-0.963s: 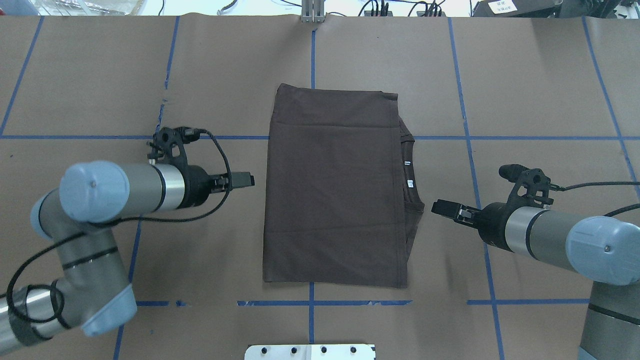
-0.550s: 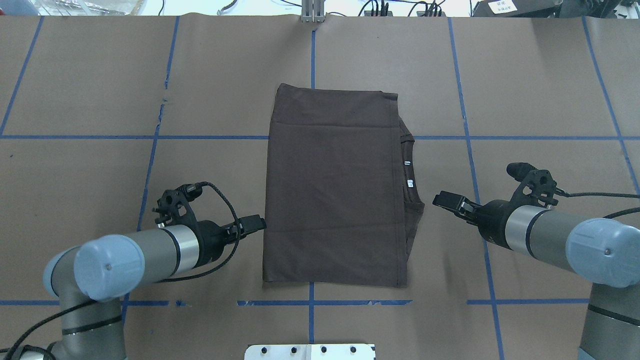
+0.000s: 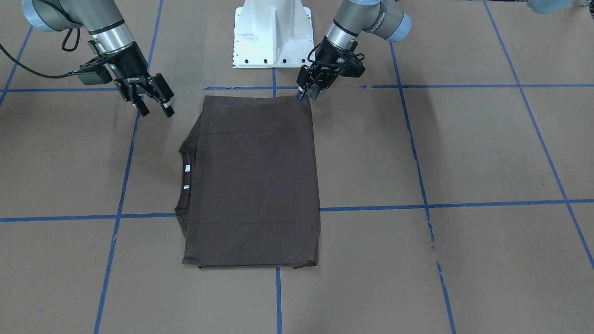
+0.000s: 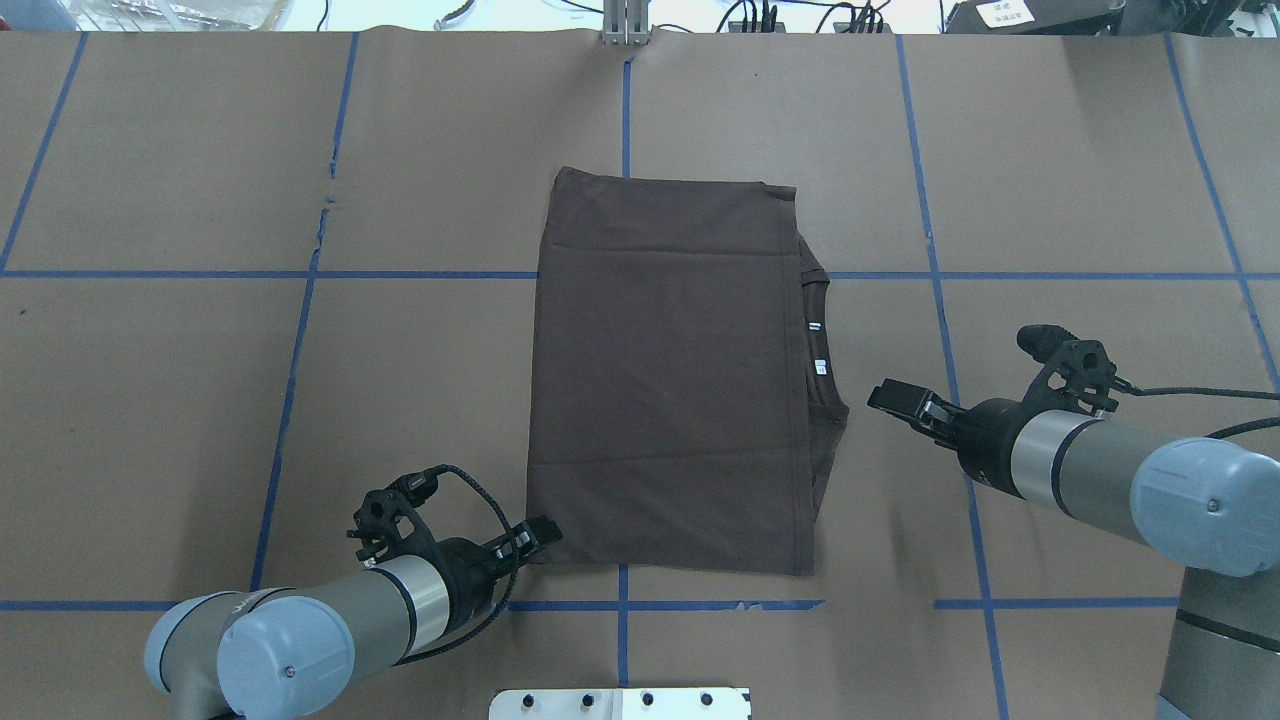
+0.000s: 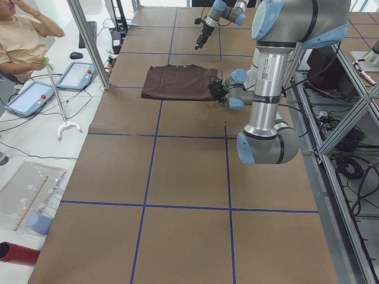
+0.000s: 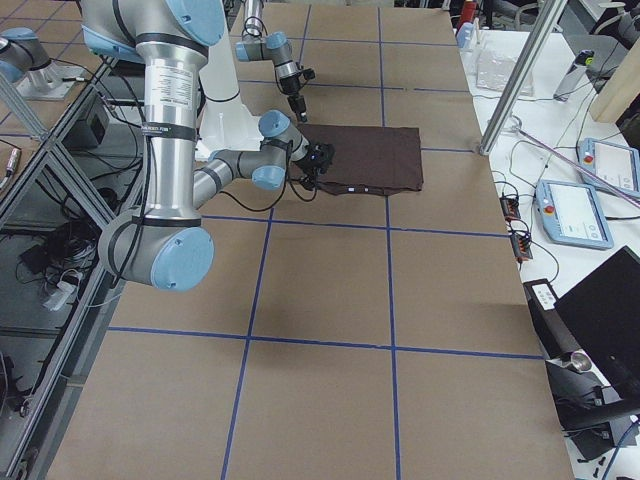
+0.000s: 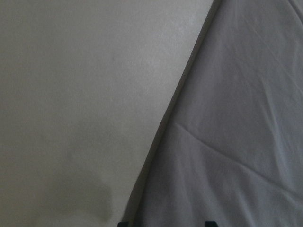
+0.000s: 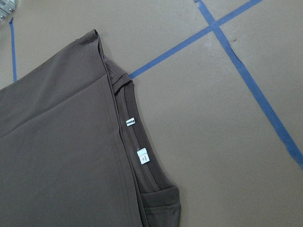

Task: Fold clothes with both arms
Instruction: 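Move the right gripper to the shirt corner nearest it, then grasp the shirt edge nearest the robot with both grippers, then lift the near edge with both grippers and fold it toward the far edge, then lower the folded edge onto the shirt with both grippers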

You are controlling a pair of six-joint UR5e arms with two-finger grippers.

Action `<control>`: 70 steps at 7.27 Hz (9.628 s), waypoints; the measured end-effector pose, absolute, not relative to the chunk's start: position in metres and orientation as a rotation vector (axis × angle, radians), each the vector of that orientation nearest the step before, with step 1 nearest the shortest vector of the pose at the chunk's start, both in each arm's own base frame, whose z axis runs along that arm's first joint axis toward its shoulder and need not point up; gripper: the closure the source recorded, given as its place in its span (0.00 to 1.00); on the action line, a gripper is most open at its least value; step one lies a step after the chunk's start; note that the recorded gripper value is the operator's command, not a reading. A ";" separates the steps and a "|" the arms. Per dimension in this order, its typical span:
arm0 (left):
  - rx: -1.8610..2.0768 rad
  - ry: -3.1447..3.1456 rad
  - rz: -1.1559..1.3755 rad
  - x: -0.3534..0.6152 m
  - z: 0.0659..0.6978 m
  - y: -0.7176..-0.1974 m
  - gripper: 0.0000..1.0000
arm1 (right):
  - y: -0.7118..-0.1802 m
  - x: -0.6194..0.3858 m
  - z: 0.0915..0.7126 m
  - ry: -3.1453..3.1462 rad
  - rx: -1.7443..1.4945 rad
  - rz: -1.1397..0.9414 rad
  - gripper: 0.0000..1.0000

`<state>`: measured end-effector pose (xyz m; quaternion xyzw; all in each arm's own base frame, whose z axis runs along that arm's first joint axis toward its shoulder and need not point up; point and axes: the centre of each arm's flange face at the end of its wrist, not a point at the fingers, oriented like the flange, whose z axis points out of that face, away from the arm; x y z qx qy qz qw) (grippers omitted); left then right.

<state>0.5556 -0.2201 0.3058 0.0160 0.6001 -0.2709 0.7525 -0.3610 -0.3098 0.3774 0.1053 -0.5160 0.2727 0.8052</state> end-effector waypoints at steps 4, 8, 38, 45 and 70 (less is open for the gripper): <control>0.030 1.316 -0.588 0.568 0.299 -0.218 0.55 | -0.310 -0.361 0.378 -1.103 0.225 0.584 0.00; 0.032 1.314 -0.584 0.572 0.299 -0.217 0.56 | -0.310 -0.361 0.378 -1.103 0.226 0.584 0.00; 0.044 1.355 -0.587 0.570 0.278 -0.218 1.00 | -0.236 -0.539 0.335 -0.794 0.194 0.823 1.00; 0.038 1.400 -0.526 0.458 0.185 -0.207 1.00 | -0.218 -0.500 0.253 -0.980 0.138 0.824 1.00; 0.305 0.990 -0.485 0.511 0.264 -0.413 0.94 | -0.382 -0.578 0.261 -0.862 0.225 0.868 0.23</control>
